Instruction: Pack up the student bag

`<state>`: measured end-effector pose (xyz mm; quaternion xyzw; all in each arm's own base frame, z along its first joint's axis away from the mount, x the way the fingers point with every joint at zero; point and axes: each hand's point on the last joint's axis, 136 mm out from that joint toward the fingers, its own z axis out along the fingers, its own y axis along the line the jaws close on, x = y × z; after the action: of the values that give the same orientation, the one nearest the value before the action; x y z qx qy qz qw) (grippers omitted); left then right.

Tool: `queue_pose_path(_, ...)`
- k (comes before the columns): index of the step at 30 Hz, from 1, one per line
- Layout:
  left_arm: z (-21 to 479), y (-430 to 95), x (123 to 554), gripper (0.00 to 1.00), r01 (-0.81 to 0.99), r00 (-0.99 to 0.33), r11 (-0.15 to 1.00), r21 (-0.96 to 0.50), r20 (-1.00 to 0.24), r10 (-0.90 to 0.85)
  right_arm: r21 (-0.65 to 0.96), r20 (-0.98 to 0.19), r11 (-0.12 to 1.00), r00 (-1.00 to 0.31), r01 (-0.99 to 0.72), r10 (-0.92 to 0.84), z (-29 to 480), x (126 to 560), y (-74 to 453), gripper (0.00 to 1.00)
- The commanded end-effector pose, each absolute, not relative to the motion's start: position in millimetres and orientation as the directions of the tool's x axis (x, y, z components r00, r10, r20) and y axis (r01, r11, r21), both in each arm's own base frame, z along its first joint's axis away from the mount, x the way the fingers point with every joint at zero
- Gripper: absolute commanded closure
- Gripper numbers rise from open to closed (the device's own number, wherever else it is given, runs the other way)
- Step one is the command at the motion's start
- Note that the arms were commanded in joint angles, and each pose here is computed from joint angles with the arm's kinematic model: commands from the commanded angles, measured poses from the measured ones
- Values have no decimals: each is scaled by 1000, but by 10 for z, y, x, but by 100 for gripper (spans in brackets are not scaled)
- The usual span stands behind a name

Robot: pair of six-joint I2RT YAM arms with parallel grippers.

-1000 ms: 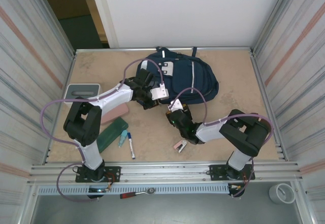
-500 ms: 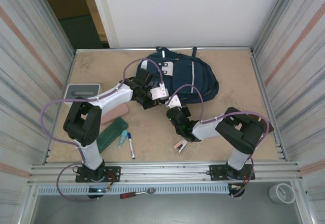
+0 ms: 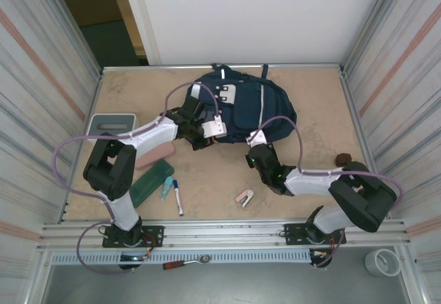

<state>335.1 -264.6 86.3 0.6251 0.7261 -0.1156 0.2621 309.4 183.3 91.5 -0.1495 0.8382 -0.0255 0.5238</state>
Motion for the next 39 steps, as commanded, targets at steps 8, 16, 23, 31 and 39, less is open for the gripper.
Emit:
queue_pose_path(8, 983, -2500, 3455, 100, 946, -33, 198, 255, -535, 844, 187, -780, 961, -625, -203, 20, 811, 3013, 1451, 100)
queue_pose_path(16, 1127, -2687, 3381, 64, 942, -3, 198, 272, -582, 813, 342, -754, 881, -655, -326, 50, 996, 2974, 1755, 100)
queue_pose_path(23, 1311, -3199, 3106, 37, 915, 186, 93, 393, -615, 767, 414, -743, 840, -663, -352, 89, 1105, 3004, 1874, 100)
queue_pose_path(31, 1109, -3731, 3117, 36, 888, 296, -13, 459, -550, 781, 486, -724, 795, -677, -362, 134, 1185, 2985, 1972, 100)
queue_pose_path(39, 987, -3837, 3297, 65, 864, 312, 0, 503, -536, 785, 484, -708, 811, -691, -328, 143, 1129, 2931, 1889, 100)
